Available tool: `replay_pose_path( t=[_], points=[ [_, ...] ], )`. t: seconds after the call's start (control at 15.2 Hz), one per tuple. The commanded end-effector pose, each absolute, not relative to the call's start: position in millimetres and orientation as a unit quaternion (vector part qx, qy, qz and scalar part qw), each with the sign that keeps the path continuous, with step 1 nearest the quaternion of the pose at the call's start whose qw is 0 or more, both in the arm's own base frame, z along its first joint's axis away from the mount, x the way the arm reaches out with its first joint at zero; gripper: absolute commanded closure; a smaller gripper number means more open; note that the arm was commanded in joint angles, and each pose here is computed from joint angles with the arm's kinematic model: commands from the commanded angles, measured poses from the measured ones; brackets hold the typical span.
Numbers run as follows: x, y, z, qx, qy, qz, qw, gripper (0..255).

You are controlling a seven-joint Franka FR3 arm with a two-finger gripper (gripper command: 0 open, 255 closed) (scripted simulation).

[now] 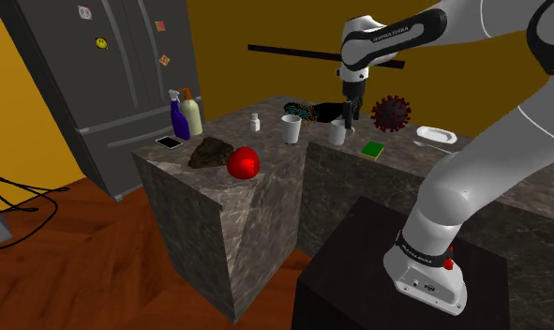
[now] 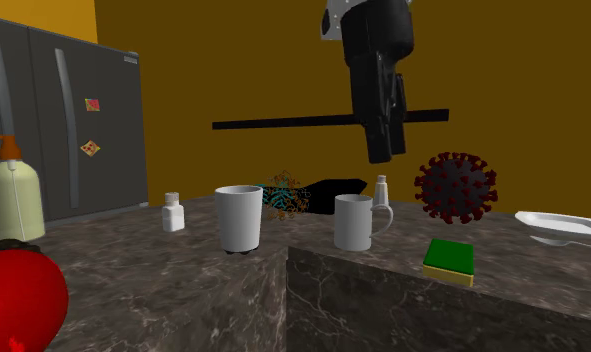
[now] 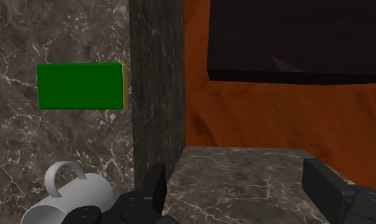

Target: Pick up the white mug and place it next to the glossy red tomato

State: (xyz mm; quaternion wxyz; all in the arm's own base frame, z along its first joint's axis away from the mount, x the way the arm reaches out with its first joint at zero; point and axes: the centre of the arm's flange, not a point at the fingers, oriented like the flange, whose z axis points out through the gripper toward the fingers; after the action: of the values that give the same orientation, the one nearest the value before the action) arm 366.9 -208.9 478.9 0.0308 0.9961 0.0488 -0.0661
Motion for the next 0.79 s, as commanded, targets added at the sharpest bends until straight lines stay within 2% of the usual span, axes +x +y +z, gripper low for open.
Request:
replay_pose_path(
  t=[0.0, 0.73],
  points=[
    [377.0, -231.5, 471.1, 0.996, 0.055, -0.062, 0.029, 0],
    [436.7, -357.6, 429.0, 0.996, 0.081, -0.039, 0.015, 0]
  ],
)
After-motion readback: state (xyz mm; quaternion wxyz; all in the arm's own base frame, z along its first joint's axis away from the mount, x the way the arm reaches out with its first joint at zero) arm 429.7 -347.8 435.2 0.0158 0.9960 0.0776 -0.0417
